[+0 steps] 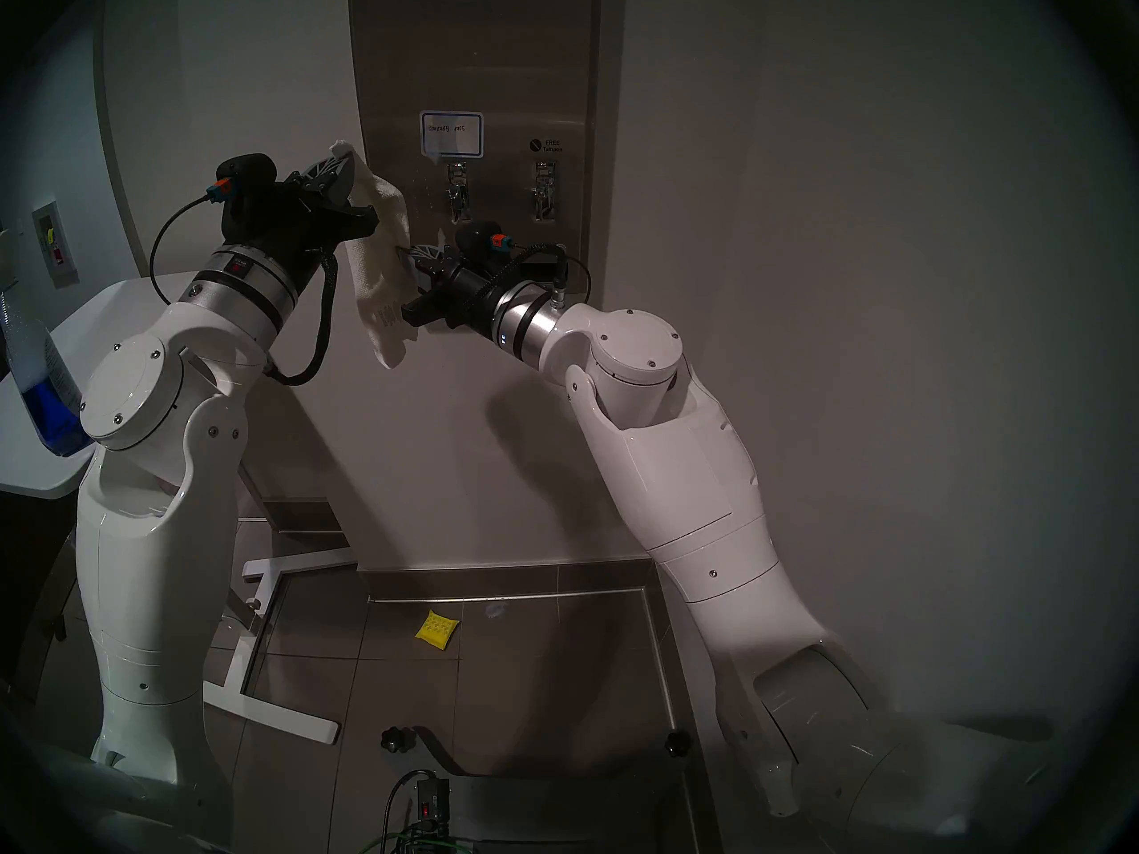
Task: Pick up the cloth and wipe the surface
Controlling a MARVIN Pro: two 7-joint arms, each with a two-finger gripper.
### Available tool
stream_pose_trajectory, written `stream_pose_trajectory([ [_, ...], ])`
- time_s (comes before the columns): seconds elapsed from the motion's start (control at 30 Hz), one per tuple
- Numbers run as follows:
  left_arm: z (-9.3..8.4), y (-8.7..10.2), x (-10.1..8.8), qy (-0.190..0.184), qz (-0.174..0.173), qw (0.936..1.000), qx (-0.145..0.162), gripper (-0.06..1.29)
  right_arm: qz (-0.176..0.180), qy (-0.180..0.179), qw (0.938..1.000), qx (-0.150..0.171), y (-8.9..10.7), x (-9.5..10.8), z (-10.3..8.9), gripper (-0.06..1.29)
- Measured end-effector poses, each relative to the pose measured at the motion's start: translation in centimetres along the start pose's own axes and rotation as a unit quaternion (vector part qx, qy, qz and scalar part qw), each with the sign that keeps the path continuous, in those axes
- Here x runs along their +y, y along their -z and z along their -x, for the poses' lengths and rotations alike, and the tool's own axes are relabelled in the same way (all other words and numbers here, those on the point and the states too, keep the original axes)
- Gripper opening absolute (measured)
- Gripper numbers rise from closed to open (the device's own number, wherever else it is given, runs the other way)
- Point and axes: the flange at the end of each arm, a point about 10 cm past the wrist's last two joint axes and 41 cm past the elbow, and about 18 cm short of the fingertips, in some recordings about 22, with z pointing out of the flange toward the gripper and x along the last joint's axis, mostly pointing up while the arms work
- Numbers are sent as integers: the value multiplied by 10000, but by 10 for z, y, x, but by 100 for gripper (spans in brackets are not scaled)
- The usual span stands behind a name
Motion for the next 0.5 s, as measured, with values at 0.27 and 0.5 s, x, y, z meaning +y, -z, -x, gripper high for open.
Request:
stream_pose_trajectory([
  [0.27, 0, 0, 0, 2, -1, 10000, -3, -2, 152, 29, 9999, 32, 1, 3, 0, -4],
  [0.5, 2, -1, -6, 143, -182, 9996, -135, 3, 189, 10, 9998, 49, 1, 3, 1, -4],
])
